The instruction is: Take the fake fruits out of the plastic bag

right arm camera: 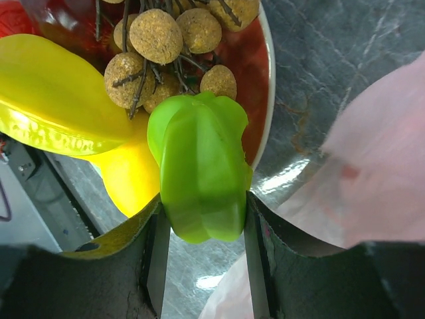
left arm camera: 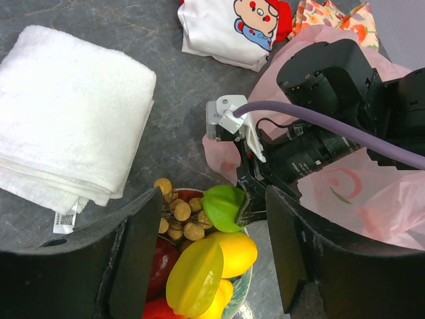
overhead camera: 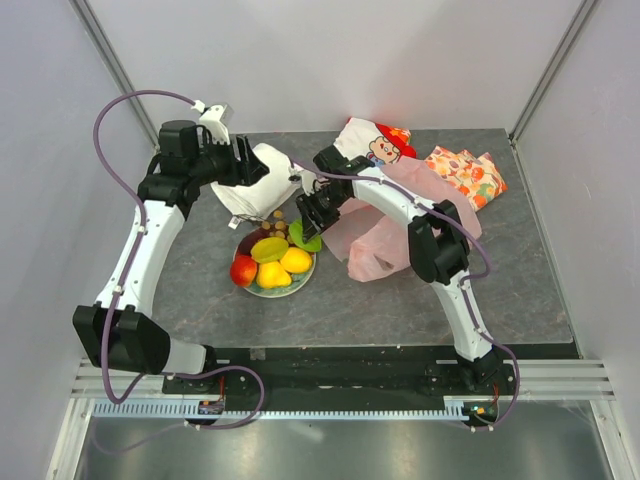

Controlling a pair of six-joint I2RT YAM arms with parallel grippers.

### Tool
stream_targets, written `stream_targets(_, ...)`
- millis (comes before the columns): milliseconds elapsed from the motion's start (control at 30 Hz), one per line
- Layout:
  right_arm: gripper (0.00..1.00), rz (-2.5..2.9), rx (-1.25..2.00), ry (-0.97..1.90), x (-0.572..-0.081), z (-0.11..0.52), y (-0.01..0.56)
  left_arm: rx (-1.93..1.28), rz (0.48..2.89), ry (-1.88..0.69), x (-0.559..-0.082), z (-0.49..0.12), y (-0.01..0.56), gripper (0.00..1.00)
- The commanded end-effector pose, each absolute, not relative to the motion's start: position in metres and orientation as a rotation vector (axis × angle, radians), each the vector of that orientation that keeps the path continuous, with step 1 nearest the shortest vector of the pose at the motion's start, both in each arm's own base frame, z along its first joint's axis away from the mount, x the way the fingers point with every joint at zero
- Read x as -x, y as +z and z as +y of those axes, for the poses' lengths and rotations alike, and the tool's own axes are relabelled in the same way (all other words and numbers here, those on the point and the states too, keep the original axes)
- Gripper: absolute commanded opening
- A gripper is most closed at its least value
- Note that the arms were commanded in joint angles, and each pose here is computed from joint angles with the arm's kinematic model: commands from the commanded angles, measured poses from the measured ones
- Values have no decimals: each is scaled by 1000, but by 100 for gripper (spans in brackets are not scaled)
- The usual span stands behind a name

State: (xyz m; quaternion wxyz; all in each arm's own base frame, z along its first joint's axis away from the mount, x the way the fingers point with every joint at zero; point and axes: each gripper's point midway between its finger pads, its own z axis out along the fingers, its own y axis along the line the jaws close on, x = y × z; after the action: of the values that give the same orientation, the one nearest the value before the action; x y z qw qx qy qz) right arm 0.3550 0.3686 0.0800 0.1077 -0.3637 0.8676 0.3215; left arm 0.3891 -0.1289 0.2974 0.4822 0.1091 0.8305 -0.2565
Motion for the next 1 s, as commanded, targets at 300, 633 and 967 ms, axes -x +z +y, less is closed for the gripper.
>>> stream_targets(300,69,2598,1006,1049,-349,371,73,-296,1960,-641,-395,-132,319,70)
stream_targets(633,98,2561,979,1107,-357,366,88,-298,1957,-644,-396,-132,320,70)
stream_targets(967,96,2562,982,1185,-349,368,85,-302,1958,-663,-399,-135,319,70)
